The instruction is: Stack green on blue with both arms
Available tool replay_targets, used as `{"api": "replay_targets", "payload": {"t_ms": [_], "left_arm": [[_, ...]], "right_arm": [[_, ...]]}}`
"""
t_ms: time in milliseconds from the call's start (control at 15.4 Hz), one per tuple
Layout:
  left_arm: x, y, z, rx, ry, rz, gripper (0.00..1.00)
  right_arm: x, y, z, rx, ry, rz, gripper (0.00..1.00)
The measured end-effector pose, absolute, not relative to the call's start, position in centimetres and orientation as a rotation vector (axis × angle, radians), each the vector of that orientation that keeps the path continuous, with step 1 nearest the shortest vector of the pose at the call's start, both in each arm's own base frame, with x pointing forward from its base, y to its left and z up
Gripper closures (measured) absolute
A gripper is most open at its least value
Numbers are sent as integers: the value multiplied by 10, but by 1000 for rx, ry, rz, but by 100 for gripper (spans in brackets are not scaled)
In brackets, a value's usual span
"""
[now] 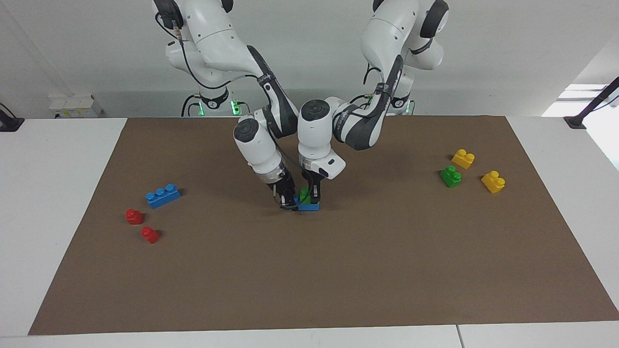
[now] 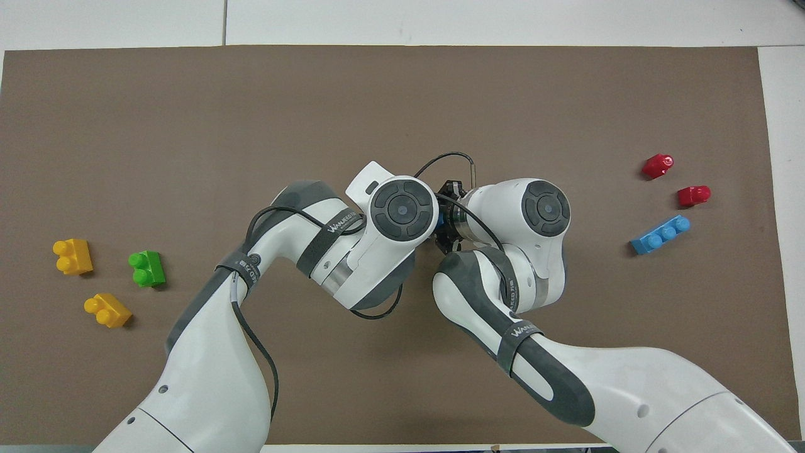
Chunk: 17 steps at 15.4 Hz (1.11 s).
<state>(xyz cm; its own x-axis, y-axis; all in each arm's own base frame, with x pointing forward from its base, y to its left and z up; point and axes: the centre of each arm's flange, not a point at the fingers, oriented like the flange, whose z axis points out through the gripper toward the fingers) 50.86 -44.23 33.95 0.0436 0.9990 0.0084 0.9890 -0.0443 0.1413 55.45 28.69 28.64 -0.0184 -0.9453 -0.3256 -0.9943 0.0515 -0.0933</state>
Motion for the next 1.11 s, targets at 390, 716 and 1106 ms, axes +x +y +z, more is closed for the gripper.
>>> {"api": "replay_targets", "payload": {"t_ms": [390,716,1106], "left_arm": [[518,-431,336,2190,2116,200,0],[543,-391,364,2192,2093,239,0],[589,-304,376,2303,2001,279,0]], "right_arm": [[560,272,283,-1940,2064,227,52],[562,263,279,-1930,2083,226,24],[573,247,289,-1888,2097,209,19]]}}
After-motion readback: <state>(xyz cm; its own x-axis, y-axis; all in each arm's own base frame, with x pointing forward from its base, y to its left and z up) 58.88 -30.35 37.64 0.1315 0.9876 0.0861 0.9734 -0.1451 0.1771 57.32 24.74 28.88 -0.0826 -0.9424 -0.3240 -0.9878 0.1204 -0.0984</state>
